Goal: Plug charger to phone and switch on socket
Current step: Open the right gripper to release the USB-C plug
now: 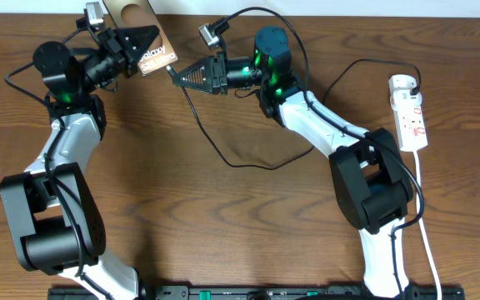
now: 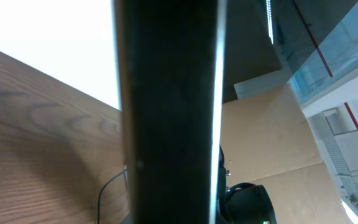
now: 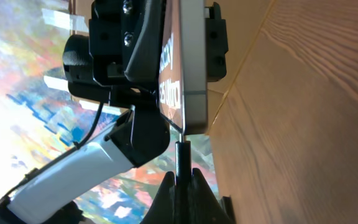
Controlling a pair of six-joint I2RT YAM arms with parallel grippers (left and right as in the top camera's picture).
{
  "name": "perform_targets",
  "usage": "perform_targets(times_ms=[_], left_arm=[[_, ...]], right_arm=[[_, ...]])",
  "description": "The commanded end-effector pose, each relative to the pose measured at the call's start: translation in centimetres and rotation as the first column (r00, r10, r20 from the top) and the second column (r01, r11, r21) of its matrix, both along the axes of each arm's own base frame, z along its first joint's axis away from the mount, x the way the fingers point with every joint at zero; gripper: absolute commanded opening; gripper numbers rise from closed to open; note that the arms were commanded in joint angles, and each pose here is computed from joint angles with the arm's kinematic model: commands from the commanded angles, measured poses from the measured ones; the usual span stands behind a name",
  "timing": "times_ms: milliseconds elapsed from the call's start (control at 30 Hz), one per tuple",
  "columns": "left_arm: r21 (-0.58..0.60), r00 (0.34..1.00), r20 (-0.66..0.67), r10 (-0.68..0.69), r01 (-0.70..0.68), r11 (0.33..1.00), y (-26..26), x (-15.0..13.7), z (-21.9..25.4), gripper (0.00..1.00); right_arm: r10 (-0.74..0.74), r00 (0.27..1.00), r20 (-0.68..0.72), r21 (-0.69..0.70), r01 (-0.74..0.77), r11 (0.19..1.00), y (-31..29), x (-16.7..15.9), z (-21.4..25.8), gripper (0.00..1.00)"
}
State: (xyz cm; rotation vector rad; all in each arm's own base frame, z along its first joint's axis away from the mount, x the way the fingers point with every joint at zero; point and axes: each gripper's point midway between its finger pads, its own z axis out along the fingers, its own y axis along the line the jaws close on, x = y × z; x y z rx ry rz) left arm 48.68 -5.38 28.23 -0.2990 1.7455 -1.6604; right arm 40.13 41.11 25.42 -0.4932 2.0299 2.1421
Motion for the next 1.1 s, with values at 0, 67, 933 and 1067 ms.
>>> perform_targets(times_ms=[0, 67, 933, 1067], left_arm=[[0.002, 0.999, 0.027, 0.034, -0.034, 0.999, 0.5, 0.3, 0.8, 0.07], [0.000, 0.998, 0.028, 0.052, -0.052, 0.999, 0.9, 0.5, 0.8, 0.07], [0.000, 0.998, 0.028, 0.053, -0.053, 0.999, 0.9, 0.5, 0.8, 0.07], [0.002, 0.999, 0.031, 0.032, -0.032, 0.999, -0.2, 0.4, 0.8, 0.07]], right_arm=[[0.025, 0.999, -0.029, 0.024, -0.024, 0.999, -0.1, 0.0, 0.7, 0.01], [0.043, 0.999, -0.021, 0.050, -0.042, 0.998, -0.2, -0.2, 1.2, 0.01], [0.082, 0.992, -0.094, 0.264, -0.055, 0.963, -1.1, -0.6, 0.5, 0.01], [0.086, 0.993, -0.082, 0.269, -0.061, 0.961, -0.9, -0.7, 0.9, 0.01]])
